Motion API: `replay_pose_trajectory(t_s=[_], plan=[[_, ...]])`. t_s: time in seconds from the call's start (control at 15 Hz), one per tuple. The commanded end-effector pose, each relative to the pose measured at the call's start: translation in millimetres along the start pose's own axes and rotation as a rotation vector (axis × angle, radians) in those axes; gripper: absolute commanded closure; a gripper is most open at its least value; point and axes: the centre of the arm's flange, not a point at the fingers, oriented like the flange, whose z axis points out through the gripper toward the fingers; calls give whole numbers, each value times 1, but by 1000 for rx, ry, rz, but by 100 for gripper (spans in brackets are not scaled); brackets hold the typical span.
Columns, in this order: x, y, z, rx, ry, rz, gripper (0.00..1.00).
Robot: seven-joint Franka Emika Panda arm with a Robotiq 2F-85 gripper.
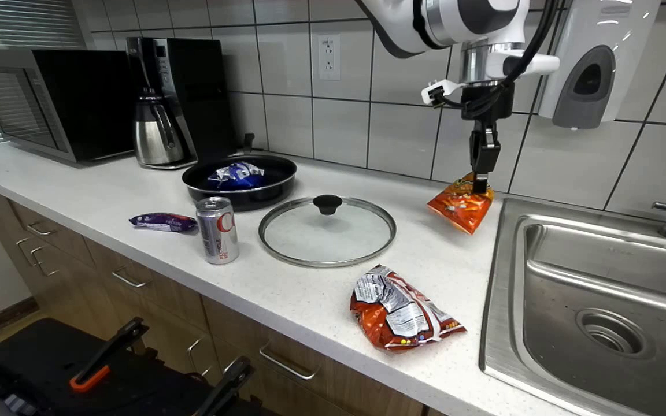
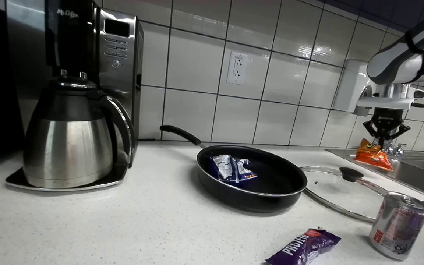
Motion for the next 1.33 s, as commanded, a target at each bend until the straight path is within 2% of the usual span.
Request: replay_pose_trajectory(t_s=[0.0, 0.47, 0.8, 0.93, 1.27], plan=[[-20, 12, -34, 49, -21, -109, 100], [-66, 7, -60, 88, -24, -272, 100], [-106, 6, -75, 105, -12, -450, 100], [-113, 6, -79, 113, -17, -504, 100], [-141, 0, -84, 119, -19, -574, 100]])
